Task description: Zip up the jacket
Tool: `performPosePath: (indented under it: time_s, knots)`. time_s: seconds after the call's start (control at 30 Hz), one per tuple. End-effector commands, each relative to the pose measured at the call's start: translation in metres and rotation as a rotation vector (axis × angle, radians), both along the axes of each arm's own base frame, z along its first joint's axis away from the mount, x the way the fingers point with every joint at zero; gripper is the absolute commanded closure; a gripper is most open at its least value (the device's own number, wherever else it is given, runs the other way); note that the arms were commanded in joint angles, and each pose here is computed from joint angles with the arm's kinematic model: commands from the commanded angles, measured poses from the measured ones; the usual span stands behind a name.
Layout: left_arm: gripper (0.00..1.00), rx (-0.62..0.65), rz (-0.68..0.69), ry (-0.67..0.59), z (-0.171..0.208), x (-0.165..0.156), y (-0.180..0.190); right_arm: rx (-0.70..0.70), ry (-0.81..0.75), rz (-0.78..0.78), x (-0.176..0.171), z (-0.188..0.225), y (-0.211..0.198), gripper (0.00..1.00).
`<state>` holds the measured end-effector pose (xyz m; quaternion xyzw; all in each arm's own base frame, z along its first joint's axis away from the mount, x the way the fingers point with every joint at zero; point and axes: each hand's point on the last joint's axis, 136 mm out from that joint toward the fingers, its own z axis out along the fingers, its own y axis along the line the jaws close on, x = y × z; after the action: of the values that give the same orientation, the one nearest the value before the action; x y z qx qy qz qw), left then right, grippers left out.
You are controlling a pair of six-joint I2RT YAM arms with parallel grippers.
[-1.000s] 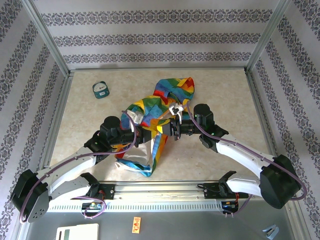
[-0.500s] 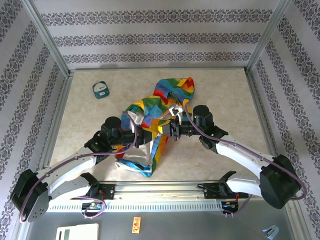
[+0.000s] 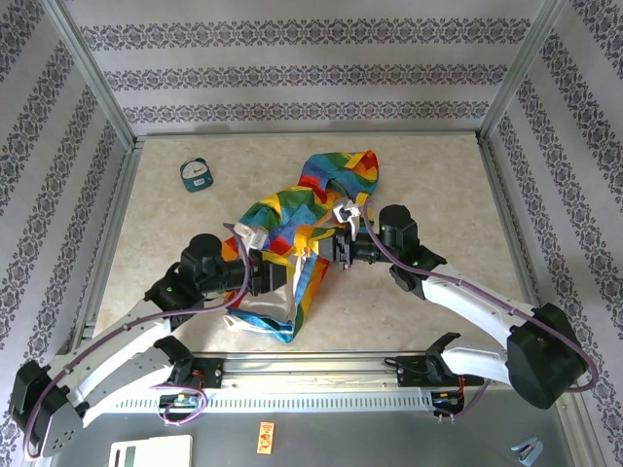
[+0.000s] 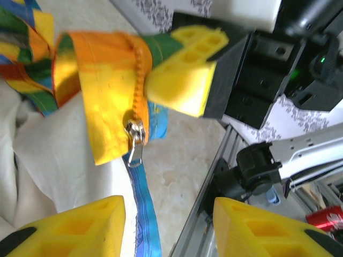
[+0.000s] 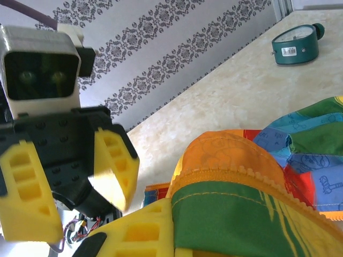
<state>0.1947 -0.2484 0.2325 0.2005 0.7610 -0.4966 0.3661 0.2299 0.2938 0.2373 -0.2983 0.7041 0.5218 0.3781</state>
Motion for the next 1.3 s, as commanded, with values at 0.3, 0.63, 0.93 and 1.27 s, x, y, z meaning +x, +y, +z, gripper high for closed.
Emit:
performPosePath:
  time_s: [0.3, 0.63, 0.93, 1.27]
  knots:
    - [0.53, 0.005, 0.147, 0.066, -0.012, 0.018, 0.022, 0.046, -0.067, 0.013, 0.000, 0.018, -0.001, 1.00]
    - [0.46, 0.278, 0.835, 0.442, -0.089, 0.006, 0.157, -0.025, 0.079, -0.018, 0.001, -0.023, 0.001, 1.00]
    - [0.43, 0.272, 1.002, 0.617, -0.128, -0.027, 0.187, -0.066, 0.148, 0.014, -0.010, -0.048, 0.007, 1.00]
    - [0.54, 0.200, 0.892, 0.747, -0.173, -0.024, 0.155, -0.082, 0.163, -0.010, -0.013, -0.058, -0.002, 1.00]
